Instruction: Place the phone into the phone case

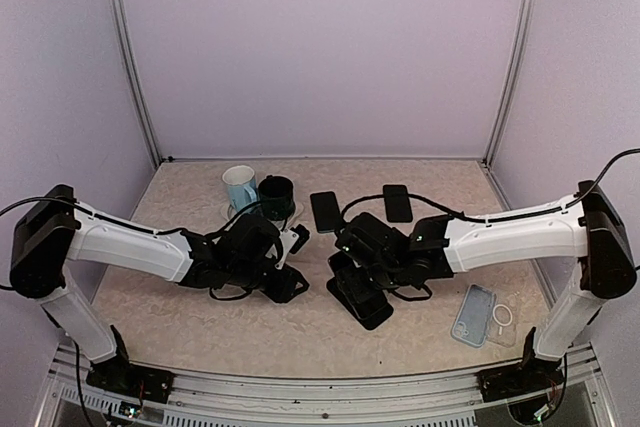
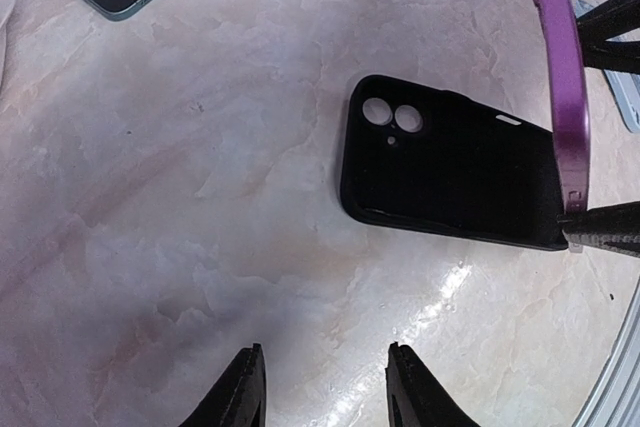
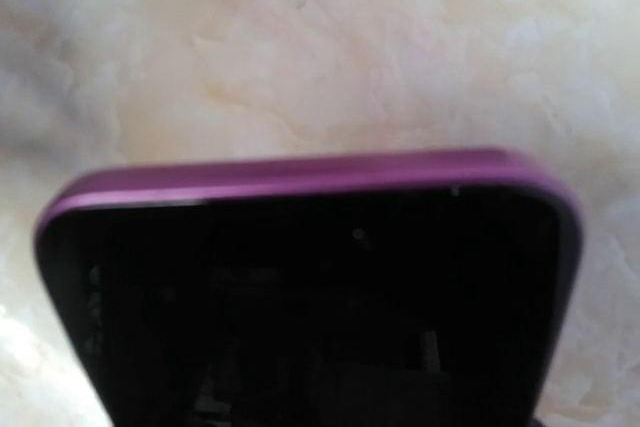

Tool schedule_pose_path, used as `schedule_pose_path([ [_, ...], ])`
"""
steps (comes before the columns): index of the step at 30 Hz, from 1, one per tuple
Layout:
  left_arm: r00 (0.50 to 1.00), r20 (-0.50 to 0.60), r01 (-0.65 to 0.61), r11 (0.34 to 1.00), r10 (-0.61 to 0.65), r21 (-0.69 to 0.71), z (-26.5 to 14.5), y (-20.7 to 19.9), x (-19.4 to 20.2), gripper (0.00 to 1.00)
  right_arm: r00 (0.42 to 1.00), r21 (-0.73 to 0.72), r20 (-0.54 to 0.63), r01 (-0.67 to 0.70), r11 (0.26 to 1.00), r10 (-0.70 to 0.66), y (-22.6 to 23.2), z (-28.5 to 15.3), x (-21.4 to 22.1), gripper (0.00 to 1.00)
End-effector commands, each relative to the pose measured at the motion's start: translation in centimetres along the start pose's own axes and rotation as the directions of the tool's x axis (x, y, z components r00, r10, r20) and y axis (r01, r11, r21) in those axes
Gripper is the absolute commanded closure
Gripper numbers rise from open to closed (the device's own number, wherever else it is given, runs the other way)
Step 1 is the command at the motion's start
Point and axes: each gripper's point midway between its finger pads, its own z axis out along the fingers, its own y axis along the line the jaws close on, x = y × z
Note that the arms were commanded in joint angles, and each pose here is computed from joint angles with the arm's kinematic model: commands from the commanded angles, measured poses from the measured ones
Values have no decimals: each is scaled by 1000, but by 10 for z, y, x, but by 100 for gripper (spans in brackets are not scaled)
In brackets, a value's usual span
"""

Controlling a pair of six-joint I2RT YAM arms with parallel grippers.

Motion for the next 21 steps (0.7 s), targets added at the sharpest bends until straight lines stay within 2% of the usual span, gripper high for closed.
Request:
schedule_pose_path([
  [1,1000,3,-8,1000,8,6,2,-2,-1,58,1000,8,-22,-13,1000,13,-5,3,8,59],
  [11,1000,-9,-4,1000,4,9,6,-2,2,58,993,19,-118,-1,1000,3,-10,19,31,59],
  [18,1000,-2,1,1000,-1,18,5,-4,-1,58,999,-1,-7,-34,999,34,-20,-12,-8,59],
  [21,1000,22,-3,1000,3,22,6,-6,-16,54,997,-25,40,-70,997,71,-35,-26,-20,59],
])
